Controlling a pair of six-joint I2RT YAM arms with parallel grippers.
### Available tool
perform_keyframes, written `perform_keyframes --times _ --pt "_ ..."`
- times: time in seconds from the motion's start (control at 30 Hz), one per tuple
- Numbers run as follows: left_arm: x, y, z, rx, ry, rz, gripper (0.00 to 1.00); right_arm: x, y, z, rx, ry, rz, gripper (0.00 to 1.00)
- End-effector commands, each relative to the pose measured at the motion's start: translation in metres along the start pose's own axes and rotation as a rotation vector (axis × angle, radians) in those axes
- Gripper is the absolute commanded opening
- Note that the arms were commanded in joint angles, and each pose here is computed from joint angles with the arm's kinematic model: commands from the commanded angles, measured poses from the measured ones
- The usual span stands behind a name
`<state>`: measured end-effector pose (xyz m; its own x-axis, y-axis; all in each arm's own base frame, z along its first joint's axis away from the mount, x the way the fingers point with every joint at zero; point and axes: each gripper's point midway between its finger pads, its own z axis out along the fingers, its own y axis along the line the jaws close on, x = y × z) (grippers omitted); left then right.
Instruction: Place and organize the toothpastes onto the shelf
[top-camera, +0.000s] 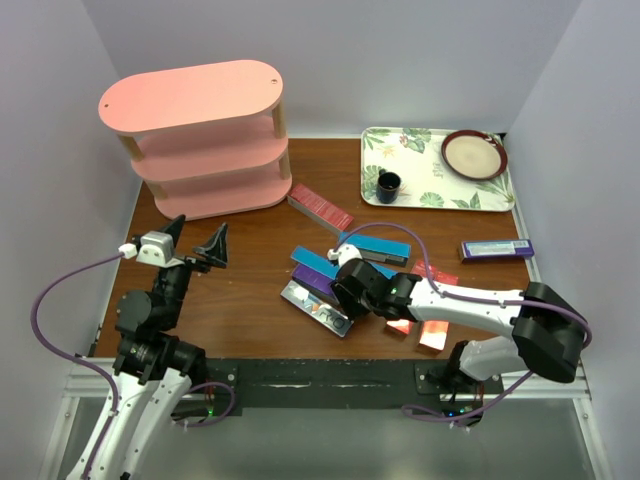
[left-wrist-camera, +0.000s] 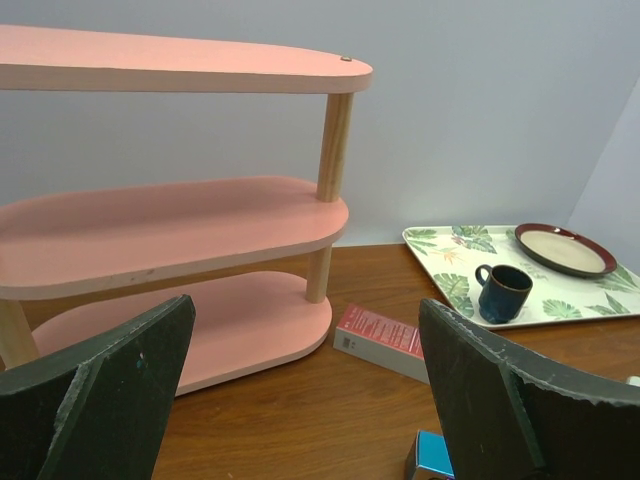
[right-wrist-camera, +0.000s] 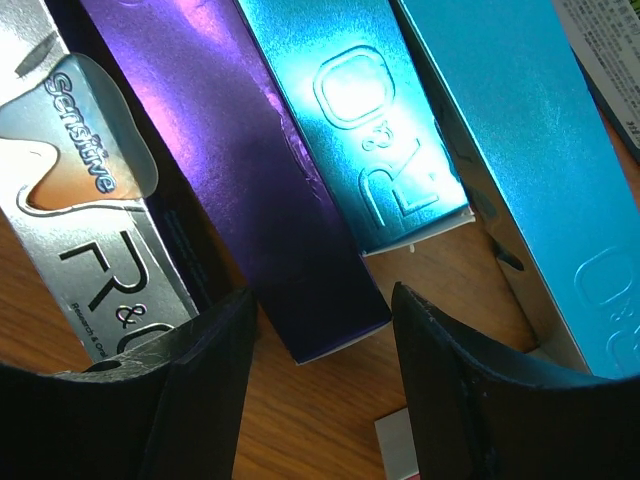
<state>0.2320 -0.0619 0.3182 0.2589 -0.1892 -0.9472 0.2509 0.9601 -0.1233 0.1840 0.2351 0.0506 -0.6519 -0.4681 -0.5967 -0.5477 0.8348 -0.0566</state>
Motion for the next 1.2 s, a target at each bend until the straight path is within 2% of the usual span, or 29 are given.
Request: perform_keyframes --times 0.0,0.3,0.67,0.87,1.17 --pt "-0.018 -0.006 0.002 0.023 -0.043 -0.011 1.0 -0.009 0.001 -0.008 -0.018 -0.027 -0.007 0.59" --pt "-0.017 -0.006 0.002 0.028 -0.042 -0.009 1.0 -0.005 0.027 0.009 -0.115 0.004 -0.039 0.57" --pt "-0.015 -0.007 0.003 0.032 -0.036 -0.009 1.0 -0.009 0.033 0.026 -0.078 -0.015 -0.081 0.58" --pt "-0.015 -0.008 0.003 0.035 -0.035 -0.009 1.0 -0.018 0.04 0.015 -0.108 -0.04 -0.096 0.36" --pt "-0.016 -0.008 0.002 0.035 -0.038 -0.009 1.0 -0.059 0.044 -0.039 -0.194 -0.187 -0.042 0.29"
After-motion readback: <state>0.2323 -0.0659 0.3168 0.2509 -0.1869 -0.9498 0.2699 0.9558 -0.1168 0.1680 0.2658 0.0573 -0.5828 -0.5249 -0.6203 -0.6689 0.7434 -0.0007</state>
